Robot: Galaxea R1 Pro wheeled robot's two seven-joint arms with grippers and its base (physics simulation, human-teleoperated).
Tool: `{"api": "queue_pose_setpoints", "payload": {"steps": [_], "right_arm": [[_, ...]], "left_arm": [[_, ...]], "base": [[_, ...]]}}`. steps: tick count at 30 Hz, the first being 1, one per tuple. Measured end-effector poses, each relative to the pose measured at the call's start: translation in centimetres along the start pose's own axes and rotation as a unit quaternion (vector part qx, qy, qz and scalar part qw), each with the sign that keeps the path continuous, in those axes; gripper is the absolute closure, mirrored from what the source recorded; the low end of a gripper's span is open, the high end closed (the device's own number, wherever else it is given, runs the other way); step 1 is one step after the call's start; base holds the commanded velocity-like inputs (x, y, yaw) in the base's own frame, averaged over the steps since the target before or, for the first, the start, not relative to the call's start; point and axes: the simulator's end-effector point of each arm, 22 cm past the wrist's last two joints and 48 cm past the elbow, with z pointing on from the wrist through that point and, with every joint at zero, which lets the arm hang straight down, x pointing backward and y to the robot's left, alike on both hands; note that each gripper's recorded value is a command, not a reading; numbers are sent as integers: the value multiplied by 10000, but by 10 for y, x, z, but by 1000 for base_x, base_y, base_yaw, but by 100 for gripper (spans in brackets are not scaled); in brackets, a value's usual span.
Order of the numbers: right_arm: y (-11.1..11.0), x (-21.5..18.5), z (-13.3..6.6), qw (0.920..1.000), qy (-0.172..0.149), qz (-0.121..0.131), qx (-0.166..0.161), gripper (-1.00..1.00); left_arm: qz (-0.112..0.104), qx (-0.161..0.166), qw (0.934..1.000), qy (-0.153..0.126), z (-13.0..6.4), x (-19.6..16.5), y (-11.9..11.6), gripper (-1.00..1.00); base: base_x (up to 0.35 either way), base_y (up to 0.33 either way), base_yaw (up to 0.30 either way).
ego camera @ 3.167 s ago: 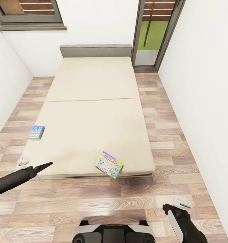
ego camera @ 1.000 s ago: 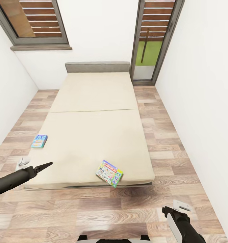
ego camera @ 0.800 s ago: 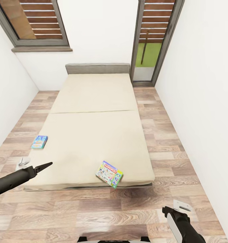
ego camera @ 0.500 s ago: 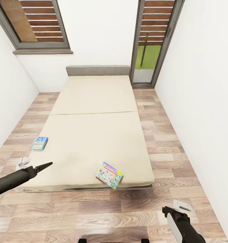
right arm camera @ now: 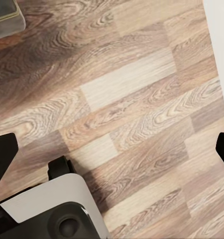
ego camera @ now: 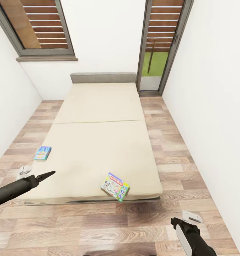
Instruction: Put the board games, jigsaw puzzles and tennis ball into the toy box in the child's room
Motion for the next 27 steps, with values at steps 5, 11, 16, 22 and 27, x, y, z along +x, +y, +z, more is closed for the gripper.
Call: {"api": "queue_pose_setpoints", "payload": {"steps": [5, 11, 16, 22, 27], "right_arm": [[0, -3, -2, 10000, -37, 16, -14, -100], [1, -8, -5, 10000, -81, 35, -26, -100], [1, -11, -7, 9999, -115, 50, -39, -100], [1, -15, -10, 9998, -159, 69, -51, -100], [1, -18, -12, 9998, -194, 83, -65, -100]], "left_arm": [[23, 16, 10000, -30, -2, -3, -3, -100], [50, 35, 10000, -65, -4, -6, -6, -100], [73, 52, 9999, -95, -6, -9, -9, -100], [100, 72, 9998, -131, -8, -12, -12, -100], [123, 88, 9998, -161, -10, -14, -15, -100]], "base": [[0, 0, 0], [0, 0, 0], [0, 0, 0], [0, 0, 0], [0, 0, 0]]}}
